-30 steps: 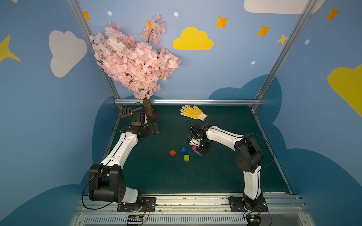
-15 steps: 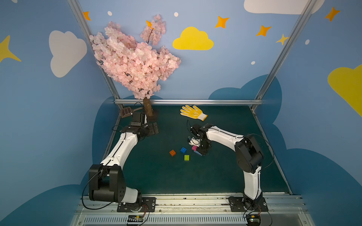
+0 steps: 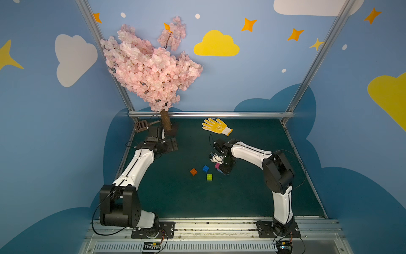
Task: Assemble the letter y with lego
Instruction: Assemble the lego brick with the lego brick, then pick up the lego brick from the center of the board.
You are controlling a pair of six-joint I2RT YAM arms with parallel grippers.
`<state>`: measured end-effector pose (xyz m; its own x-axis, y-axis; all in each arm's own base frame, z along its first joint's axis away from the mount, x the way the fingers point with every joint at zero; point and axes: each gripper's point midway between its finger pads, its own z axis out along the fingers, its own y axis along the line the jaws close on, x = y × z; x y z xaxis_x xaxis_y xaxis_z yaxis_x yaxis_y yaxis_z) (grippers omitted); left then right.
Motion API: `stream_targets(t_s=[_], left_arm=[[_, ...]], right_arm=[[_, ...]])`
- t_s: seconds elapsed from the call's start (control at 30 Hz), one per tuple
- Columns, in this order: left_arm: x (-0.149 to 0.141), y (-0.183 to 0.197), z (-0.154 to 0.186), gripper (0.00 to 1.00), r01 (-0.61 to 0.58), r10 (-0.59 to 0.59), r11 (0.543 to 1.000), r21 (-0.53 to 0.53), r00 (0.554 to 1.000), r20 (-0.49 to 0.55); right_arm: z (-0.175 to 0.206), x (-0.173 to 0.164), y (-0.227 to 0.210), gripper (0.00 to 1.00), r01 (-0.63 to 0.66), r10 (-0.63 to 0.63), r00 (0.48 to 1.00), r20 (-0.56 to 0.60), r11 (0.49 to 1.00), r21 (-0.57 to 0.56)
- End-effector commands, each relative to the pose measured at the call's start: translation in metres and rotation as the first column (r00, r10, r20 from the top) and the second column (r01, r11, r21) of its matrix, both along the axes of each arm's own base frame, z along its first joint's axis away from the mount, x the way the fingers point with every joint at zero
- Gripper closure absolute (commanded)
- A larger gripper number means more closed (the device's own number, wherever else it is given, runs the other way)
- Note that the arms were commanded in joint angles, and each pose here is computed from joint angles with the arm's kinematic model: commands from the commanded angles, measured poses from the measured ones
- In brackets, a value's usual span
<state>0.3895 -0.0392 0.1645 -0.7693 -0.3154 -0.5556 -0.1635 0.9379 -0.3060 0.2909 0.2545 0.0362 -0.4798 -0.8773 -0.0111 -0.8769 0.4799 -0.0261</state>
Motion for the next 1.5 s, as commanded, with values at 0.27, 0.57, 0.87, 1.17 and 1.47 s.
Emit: stream_targets(t_s=[0.27, 0.57, 0.87, 1.17, 1.47], left_arm=[[0.004, 0.003, 0.007, 0.00, -0.011, 0.011, 1.000, 0.008, 1.000, 0.008], [0.004, 0.005, 0.007, 0.00, -0.017, 0.017, 1.000, 0.011, 1.000, 0.007], [0.004, 0.006, 0.006, 0.00, -0.021, 0.021, 1.000, 0.013, 1.000, 0.005], [0.003, 0.008, 0.007, 0.00, -0.025, 0.025, 1.000, 0.018, 1.000, 0.007], [0.004, 0.007, 0.007, 0.00, -0.024, 0.024, 1.000, 0.017, 1.000, 0.010]], right_arm=[[0.012, 0.006, -0.005, 0.52, 0.062, -0.063, 0.998, 0.014, 0.996, 0.059], [0.006, 0.001, -0.006, 0.77, 0.062, -0.061, 0.998, -0.008, 0.996, 0.065], [-0.007, -0.002, -0.007, 0.92, 0.054, -0.053, 0.998, -0.013, 0.998, 0.043], [-0.025, -0.009, -0.008, 0.92, 0.049, -0.049, 0.997, -0.065, 0.999, 0.006], [-0.035, -0.011, -0.011, 0.94, 0.041, -0.044, 0.995, -0.085, 0.998, -0.045]])
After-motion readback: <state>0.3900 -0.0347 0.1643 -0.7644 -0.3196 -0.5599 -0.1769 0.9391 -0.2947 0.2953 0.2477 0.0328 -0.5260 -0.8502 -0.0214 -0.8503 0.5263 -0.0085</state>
